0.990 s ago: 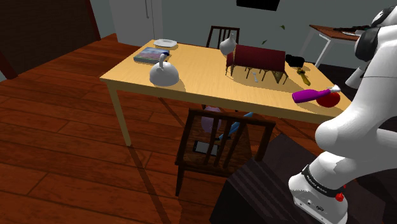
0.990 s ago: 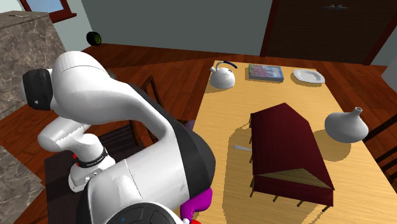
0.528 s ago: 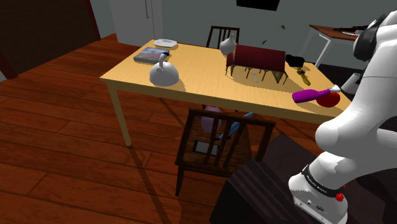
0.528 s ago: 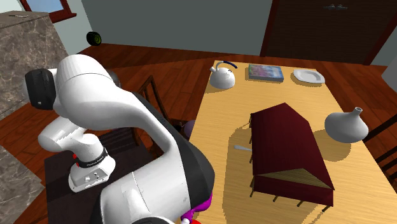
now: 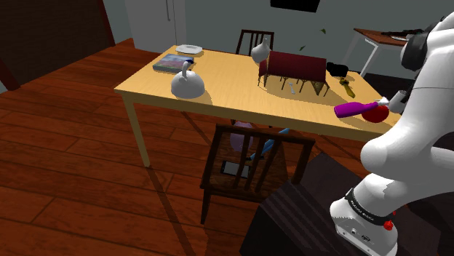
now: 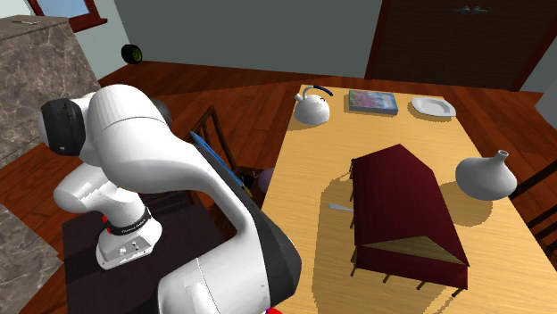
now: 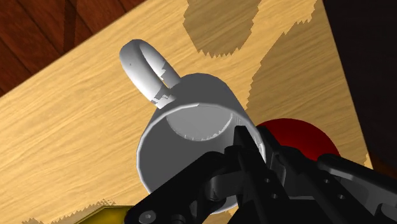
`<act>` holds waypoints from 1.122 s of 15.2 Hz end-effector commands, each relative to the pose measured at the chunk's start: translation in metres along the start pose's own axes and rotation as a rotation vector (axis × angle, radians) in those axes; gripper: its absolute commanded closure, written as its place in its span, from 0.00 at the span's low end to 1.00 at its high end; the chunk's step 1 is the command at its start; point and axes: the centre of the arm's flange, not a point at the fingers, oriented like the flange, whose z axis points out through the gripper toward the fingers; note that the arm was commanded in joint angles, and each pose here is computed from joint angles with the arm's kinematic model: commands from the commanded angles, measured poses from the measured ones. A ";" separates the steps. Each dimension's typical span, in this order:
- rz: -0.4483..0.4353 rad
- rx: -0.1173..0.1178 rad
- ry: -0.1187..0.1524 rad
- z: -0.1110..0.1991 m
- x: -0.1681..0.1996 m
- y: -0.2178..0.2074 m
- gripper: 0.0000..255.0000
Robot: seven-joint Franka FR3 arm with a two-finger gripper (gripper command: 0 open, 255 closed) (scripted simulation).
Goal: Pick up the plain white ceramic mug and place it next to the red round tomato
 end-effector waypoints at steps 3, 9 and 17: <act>0.000 -0.001 0.000 0.021 -0.002 0.000 1.00; 0.000 -0.001 0.000 0.044 -0.003 0.000 1.00; 0.000 -0.001 0.000 0.044 -0.003 0.000 0.00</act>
